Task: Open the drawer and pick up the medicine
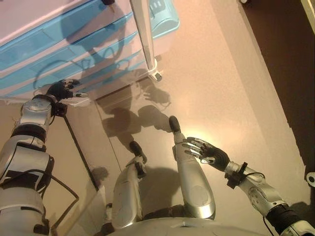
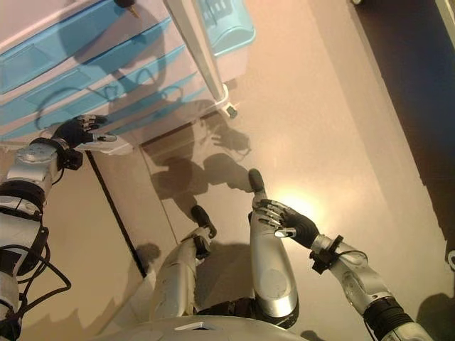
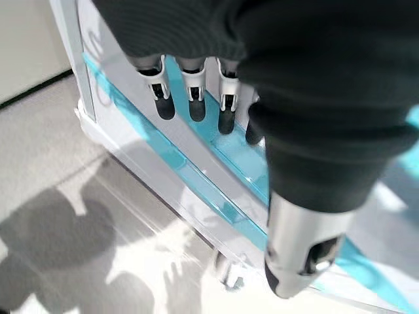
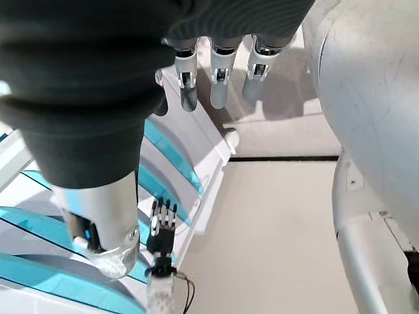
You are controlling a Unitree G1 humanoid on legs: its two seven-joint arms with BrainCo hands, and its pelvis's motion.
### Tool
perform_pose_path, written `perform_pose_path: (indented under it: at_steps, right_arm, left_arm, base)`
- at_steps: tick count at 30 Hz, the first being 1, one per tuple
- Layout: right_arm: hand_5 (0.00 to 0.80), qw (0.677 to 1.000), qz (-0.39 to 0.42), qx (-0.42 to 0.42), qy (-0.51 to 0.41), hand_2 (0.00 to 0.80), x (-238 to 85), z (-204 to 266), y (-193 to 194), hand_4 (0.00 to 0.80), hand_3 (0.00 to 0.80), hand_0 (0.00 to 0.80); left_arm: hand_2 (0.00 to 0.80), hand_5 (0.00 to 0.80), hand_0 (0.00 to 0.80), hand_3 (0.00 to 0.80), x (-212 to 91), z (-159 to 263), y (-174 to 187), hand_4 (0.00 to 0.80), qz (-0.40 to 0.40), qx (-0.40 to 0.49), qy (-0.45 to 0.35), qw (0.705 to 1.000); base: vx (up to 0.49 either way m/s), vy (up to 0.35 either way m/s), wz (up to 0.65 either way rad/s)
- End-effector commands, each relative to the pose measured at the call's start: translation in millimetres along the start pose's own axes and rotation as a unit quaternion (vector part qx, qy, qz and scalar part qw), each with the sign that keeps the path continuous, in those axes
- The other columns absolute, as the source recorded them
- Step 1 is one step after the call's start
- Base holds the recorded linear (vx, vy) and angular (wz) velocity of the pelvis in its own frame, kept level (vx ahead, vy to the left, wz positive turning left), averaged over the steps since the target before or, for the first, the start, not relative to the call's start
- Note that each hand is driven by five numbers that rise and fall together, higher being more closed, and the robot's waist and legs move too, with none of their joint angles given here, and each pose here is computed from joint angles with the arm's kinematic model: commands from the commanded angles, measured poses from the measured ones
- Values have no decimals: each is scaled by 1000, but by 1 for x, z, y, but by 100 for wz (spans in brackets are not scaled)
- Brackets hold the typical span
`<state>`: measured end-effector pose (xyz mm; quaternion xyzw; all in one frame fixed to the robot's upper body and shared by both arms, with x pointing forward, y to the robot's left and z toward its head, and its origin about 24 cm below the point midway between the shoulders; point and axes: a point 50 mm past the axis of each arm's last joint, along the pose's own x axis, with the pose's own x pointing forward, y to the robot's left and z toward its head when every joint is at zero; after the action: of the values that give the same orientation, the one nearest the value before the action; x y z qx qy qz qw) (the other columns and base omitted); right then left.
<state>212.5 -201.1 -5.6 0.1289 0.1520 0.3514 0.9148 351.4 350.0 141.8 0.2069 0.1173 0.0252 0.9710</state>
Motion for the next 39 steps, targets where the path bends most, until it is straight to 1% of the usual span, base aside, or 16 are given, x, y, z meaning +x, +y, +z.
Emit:
perform_pose_path:
  at_steps: [1, 5, 8, 10, 13, 15, 16, 17, 19, 20, 21, 24, 26, 30, 36, 39]
  right_arm:
    - [0, 1000, -10, -7, -12, 0, 6, -5, 7, 0, 0, 0]
    - [0, 999, -36, -9, -2, 0, 11, 1, -2, 0, 0, 0]
    - [0, 996, -84, -2, 24, 0, 12, -4, -11, 0, 0, 0]
    - [0, 994, -99, 13, 39, 0, 12, -10, -15, 0, 0, 0]
    - [0, 990, -113, 48, 71, 0, 17, -30, -13, 0, 0, 0]
    - [0, 987, -121, 60, 85, 0, 18, -39, -11, 0, 0, 0]
    - [0, 987, -121, 60, 85, 0, 18, -39, -11, 0, 0, 0]
    - [0, 983, -120, 93, 108, 0, 19, -53, -8, 0, 0, 0]
    - [0, 977, -123, 112, 131, 0, 19, -67, -4, 0, 0, 0]
    - [0, 977, -123, 112, 131, 0, 19, -67, -4, 0, 0, 0]
    - [0, 970, -127, 132, 158, 0, 17, -84, -1, 0, 0, 0]
    - [0, 963, -128, 153, 181, 0, 15, -98, 3, 0, 0, 0]
    - [0, 957, -129, 165, 202, 0, 10, -110, 6, 0, 0, 0]
    - [0, 948, -126, 188, 224, 0, 3, -128, 12, 0, 0, 0]
    - [0, 936, -122, 229, 240, 0, -3, -145, 22, 0, 0, 0]
    - [0, 931, -119, 244, 243, 0, -7, -151, 24, 0, 0, 0]
  left_arm:
    - [0, 0, 0, 0, -16, 15, 32, 0, 2, -9, -39, 999]
    - [0, 0, 0, 0, -8, -10, -15, 0, -103, -52, -21, 993]
    - [0, 0, 0, 0, -9, -40, -68, 0, -189, -79, 0, 979]
    - [0, 0, 0, 0, -14, -57, -96, 0, -230, -105, 10, 968]
    - [0, 0, 0, 0, -34, -99, -150, 0, -292, -146, 58, 944]
    - [0, 0, 0, 0, -45, -114, -167, 0, -315, -161, 78, 932]
    - [0, 0, 0, 0, -45, -114, -167, 0, -315, -161, 78, 932]
    - [0, 0, 0, 0, -64, -138, -193, 0, -347, -181, 112, 913]
    - [0, 0, 0, 0, -79, -155, -209, 0, -354, -210, 142, 900]
    - [0, 0, 0, 0, -79, -155, -209, 0, -354, -210, 142, 900]
    - [0, 0, 0, 0, -96, -172, -227, 0, -360, -250, 169, 883]
    - [0, 0, 0, 0, -112, -187, -240, 0, -354, -294, 193, 867]
    - [0, 0, 0, 0, -126, -197, -249, 0, -355, -332, 211, 848]
    - [0, 0, 0, 0, -148, -212, -261, 0, -369, -358, 234, 825]
    - [0, 0, 0, 0, -163, -221, -272, 0, -357, -411, 261, 798]
    - [0, 0, 0, 0, -168, -223, -277, 0, -361, -419, 267, 789]
  base:
    - [-36, -75, 14]
    - [-64, -108, 9]
    - [-20, -108, 8]
    - [21, -96, 28]
    - [71, -117, 27]
    - [54, -65, 24]
    - [106, -91, 21]
    - [121, -85, 19]
    - [131, -66, 24]
    - [148, -43, 21]
    - [131, -34, 14]
    - [107, -10, 24]
    - [99, 23, 23]
    - [68, 28, 21]
    - [27, 24, 14]
    - [-23, 14, 10]
